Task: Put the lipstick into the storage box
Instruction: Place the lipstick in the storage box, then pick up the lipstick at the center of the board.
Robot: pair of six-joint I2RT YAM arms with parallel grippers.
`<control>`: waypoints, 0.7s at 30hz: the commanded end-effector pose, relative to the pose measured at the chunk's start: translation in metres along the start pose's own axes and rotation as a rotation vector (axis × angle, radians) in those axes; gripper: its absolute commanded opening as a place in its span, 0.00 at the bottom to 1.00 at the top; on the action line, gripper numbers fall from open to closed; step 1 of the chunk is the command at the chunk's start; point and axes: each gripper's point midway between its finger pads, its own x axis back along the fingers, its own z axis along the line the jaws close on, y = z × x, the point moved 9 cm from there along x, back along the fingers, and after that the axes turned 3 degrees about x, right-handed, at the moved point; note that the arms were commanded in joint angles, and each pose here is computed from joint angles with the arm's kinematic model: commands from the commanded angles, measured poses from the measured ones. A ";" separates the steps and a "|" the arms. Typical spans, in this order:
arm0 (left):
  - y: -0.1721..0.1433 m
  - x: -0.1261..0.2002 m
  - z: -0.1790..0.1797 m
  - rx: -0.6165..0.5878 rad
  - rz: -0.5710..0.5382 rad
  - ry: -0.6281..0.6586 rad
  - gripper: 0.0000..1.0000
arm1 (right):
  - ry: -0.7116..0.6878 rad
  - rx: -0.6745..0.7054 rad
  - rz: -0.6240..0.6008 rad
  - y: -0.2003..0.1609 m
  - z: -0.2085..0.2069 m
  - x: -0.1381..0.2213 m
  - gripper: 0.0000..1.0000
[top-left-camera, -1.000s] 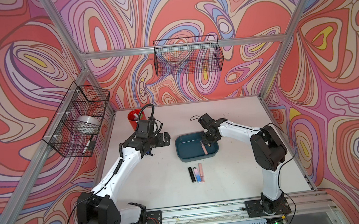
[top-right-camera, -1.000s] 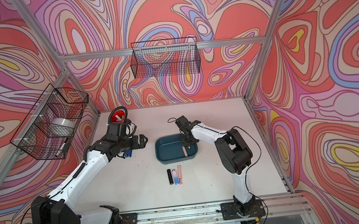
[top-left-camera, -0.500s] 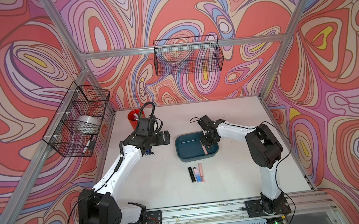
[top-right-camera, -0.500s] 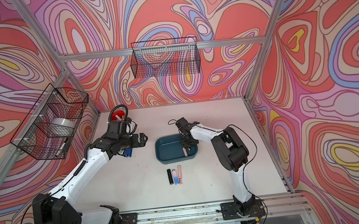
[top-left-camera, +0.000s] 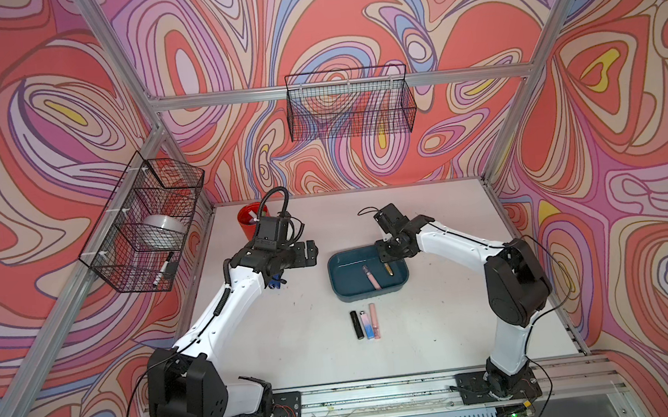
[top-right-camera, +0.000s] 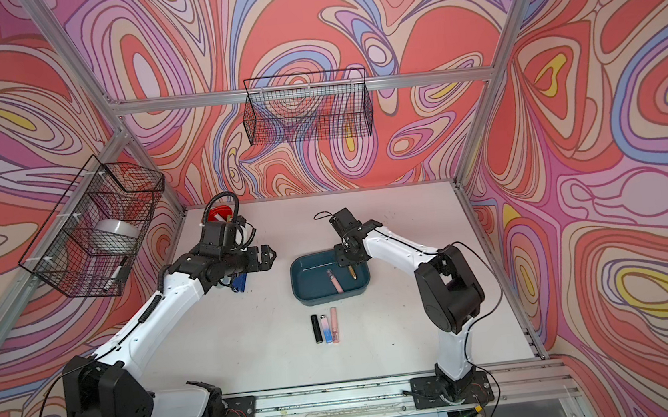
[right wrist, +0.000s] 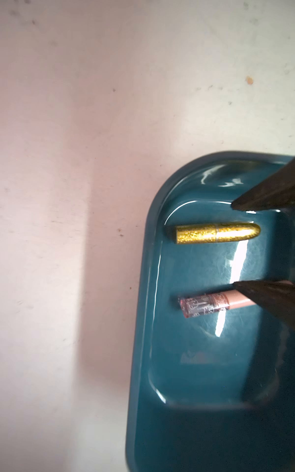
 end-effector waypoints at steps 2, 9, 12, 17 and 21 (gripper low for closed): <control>-0.002 0.010 0.001 0.017 -0.013 -0.007 1.00 | 0.075 -0.040 -0.030 0.003 0.004 0.030 0.41; -0.010 0.015 0.003 0.036 -0.025 -0.014 1.00 | 0.132 -0.039 -0.013 -0.034 0.038 0.059 0.37; -0.012 0.014 0.003 0.049 -0.021 -0.025 1.00 | 0.139 -0.022 0.022 -0.060 0.061 0.064 0.35; -0.014 0.012 0.001 0.062 -0.018 -0.054 1.00 | 0.147 -0.040 0.074 -0.104 0.081 0.061 0.35; -0.015 0.012 0.001 0.063 -0.020 -0.059 1.00 | 0.147 -0.063 0.106 -0.129 0.084 0.051 0.35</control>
